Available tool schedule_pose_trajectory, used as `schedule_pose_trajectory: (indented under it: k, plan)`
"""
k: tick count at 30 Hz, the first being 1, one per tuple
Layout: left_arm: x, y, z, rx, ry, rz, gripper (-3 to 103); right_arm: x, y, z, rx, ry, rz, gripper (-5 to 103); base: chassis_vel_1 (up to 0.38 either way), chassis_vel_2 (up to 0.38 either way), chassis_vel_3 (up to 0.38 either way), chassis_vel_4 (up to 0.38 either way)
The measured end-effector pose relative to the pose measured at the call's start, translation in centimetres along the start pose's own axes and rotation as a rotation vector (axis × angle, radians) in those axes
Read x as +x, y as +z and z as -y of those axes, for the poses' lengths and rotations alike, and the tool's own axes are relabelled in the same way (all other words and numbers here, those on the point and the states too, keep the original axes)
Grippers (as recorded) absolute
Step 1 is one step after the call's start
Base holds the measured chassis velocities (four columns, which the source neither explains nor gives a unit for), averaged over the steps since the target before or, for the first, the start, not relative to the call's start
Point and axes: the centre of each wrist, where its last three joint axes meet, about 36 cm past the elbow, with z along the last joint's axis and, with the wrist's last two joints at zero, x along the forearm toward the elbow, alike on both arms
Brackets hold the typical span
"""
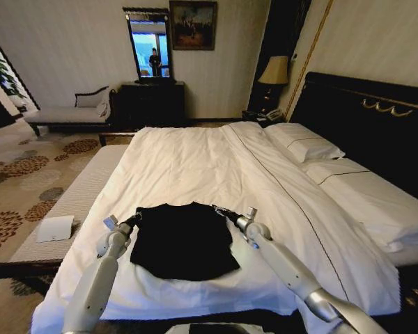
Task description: Fold the clothes on the bed.
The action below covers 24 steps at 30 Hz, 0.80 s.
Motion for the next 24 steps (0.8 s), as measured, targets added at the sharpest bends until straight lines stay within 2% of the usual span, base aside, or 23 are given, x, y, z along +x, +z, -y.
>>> schedule_pose_trajectory:
  k: [2,6,7,14,16,18,22,23,24]
  plan:
    - [-0.1,-0.1,0.2,-0.001,0.005,0.003,1,-0.2,0.2,0.1,0.013,0.01,-0.005,90,0.0,0.0,0.0,0.0]
    - [-0.1,-0.3,0.4,-0.003,0.01,0.004,1,-0.3,0.1,0.2,0.024,0.023,-0.002,95,0.0,0.0,0.0,0.0]
    - [-0.2,-0.3,0.6,-0.003,0.013,0.005,1,-0.3,-0.3,0.4,0.027,0.037,0.007,99,0.0,0.0,0.0,0.0]
    - [-0.2,-0.3,0.7,-0.002,0.014,0.005,1,0.1,0.2,0.8,0.031,0.057,0.003,99,0.0,0.0,0.0,0.0]
    - [-0.1,-0.3,0.6,-0.002,0.013,0.005,1,0.1,0.7,0.9,0.031,0.06,-0.008,102,0.0,0.0,0.0,0.0]
    - [-0.1,-0.3,0.6,-0.003,0.013,0.005,1,0.1,0.9,0.9,0.032,0.061,-0.018,98,0.0,0.0,0.0,0.0]
    - [0.0,-0.3,0.5,-0.003,0.01,0.005,1,0.1,1.2,0.8,0.032,0.065,-0.03,78,0.0,0.0,0.0,0.0]
    - [0.0,-0.3,0.5,-0.003,0.01,0.005,1,0.1,1.2,0.8,0.032,0.065,-0.03,78,0.0,0.0,0.0,0.0]
    - [0.0,-0.3,0.4,-0.003,0.01,0.005,1,0.1,1.2,0.9,0.033,0.066,-0.03,72,0.0,0.0,0.0,0.0]
